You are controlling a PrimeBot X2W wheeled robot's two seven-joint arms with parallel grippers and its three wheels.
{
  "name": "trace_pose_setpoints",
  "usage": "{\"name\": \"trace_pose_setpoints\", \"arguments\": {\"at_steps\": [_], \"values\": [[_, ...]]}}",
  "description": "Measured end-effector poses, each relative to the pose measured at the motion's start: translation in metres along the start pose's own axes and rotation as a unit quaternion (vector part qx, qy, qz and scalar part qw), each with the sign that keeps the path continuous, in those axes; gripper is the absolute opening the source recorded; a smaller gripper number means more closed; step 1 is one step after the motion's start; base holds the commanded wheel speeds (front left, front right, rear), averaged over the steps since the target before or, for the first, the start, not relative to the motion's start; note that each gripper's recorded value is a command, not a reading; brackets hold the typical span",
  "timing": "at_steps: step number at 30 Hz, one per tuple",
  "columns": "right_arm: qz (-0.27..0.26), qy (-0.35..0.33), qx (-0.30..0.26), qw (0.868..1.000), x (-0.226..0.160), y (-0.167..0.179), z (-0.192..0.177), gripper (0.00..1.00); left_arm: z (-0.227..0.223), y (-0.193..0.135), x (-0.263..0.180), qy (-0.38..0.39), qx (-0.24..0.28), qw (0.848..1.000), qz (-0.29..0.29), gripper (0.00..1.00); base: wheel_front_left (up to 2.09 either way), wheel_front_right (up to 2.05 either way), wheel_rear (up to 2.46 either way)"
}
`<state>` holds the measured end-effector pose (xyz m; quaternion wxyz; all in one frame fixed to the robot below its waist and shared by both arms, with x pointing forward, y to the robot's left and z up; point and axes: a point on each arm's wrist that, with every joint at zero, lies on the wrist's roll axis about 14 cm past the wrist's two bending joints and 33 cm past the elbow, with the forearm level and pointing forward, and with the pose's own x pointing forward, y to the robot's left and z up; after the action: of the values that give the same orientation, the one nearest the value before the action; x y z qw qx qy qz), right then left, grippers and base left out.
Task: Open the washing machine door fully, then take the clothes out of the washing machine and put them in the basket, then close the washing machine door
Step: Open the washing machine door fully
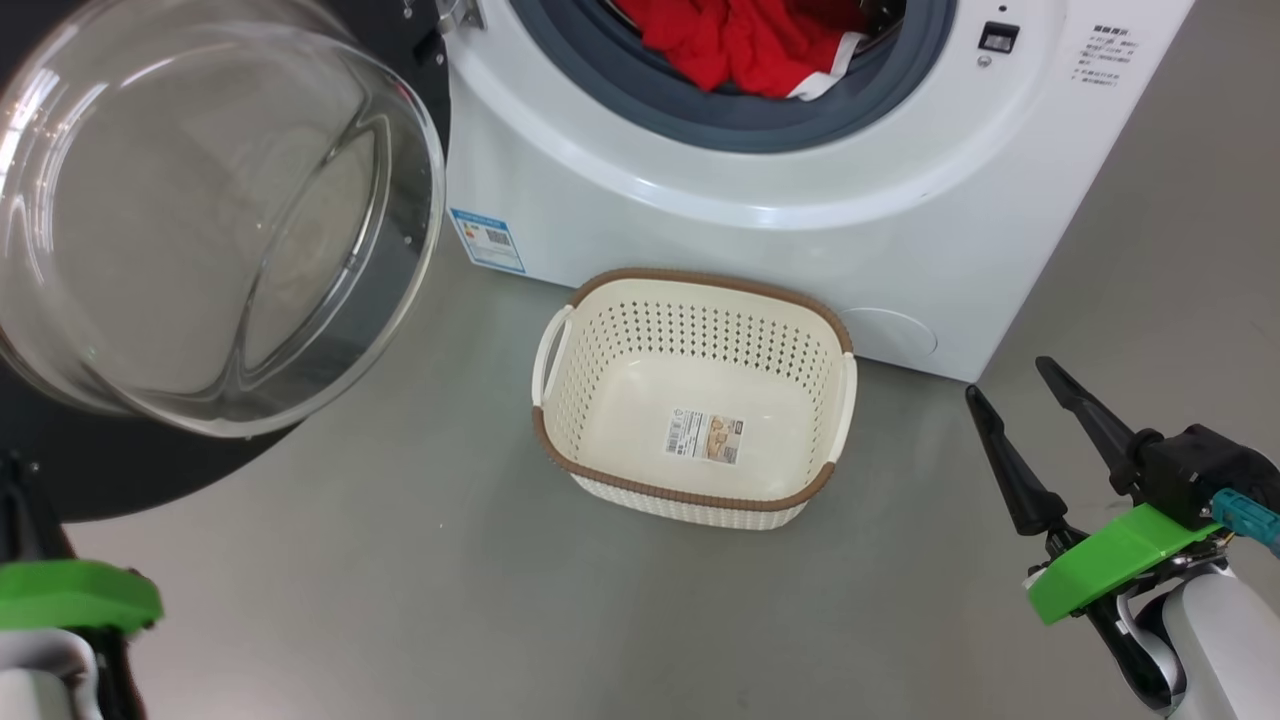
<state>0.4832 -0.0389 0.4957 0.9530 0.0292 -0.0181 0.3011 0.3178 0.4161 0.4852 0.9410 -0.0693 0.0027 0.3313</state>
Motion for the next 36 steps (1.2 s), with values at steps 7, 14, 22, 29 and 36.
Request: {"name": "trace_pose_setpoints", "arguments": {"at_steps": [7, 14, 22, 29, 36], "values": [[-0.011, -0.007, 0.001, 1.0, -0.011, -0.001, 0.009, 1.0, -0.01, -0.022, -0.02, 0.003, -0.018, 0.999, -0.038, 1.0, 0.0, 0.0, 0.0], [-0.041, -0.005, 0.001, 0.999, -0.032, -0.014, 0.01, 1.0, -0.019, -0.062, -0.038, 0.01, -0.031, 0.994, -0.103, 1.0, 0.0, 0.0, 0.0], [-0.089, -0.01, -0.001, 0.996, -0.059, -0.038, 0.016, 1.0, -0.031, -0.112, -0.053, 0.027, -0.03, 0.982, -0.186, 1.0, 0.0, 0.0, 0.0], [-0.137, -0.002, 0.006, 0.991, -0.091, -0.056, 0.012, 1.0, -0.031, -0.152, -0.058, 0.026, -0.028, 0.967, -0.252, 1.0, 0.0, 0.0, 0.0], [-0.187, 0.001, 0.008, 0.982, -0.126, -0.074, 0.011, 1.0, -0.034, -0.19, -0.068, 0.031, -0.027, 0.949, -0.314, 1.0, 0.0, 0.0, 0.0]]}}
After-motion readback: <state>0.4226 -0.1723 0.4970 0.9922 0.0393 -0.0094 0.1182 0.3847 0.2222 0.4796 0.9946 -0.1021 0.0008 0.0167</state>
